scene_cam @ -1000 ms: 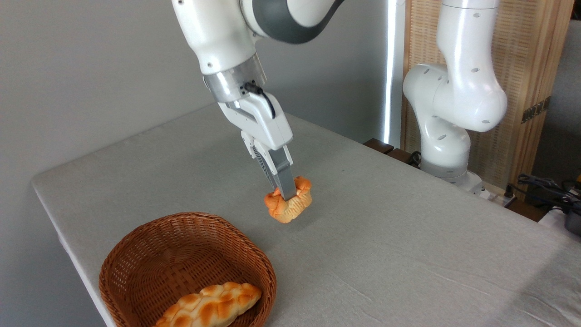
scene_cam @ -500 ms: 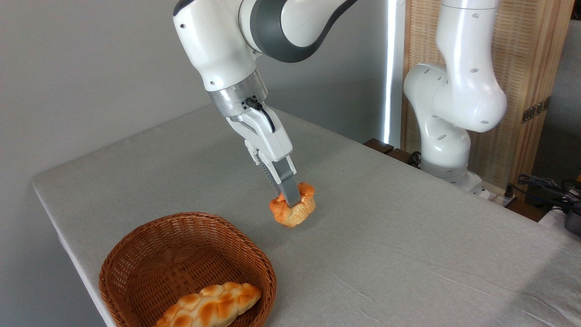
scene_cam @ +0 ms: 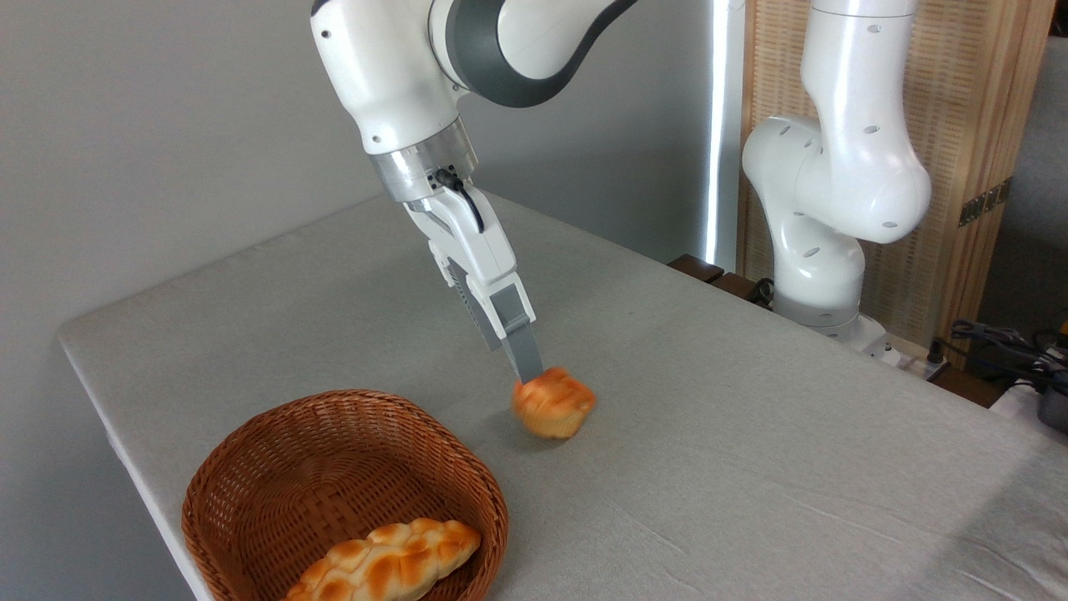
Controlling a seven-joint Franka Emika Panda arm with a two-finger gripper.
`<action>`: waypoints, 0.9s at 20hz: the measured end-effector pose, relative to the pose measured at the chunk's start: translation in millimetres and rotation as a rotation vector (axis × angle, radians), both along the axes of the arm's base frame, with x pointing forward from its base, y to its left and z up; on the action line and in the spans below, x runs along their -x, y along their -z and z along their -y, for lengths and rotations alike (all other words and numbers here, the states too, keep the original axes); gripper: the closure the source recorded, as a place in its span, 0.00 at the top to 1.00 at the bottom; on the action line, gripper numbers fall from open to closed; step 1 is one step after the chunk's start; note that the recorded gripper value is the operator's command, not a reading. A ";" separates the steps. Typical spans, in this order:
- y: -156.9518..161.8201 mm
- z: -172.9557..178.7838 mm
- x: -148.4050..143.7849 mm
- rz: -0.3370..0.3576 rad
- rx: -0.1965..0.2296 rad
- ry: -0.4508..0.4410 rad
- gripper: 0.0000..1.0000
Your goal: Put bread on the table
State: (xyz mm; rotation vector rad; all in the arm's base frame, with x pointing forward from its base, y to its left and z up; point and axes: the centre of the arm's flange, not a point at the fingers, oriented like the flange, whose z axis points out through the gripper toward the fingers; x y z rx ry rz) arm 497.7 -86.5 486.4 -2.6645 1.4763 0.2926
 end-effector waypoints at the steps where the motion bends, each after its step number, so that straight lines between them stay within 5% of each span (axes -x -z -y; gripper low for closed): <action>1: -7.5 0.0 -2.9 0.019 0.004 -0.002 1.00; 7: -84.8 -33.9 -27.3 0.185 0.042 -0.118 1.00; 11: -123.5 -52.1 -36.4 0.251 0.171 -0.259 1.00; 14: -138.7 -61.8 -46.9 0.259 0.206 -0.296 1.00; 18: -134.8 -62.0 -60.3 0.215 0.199 -0.303 1.00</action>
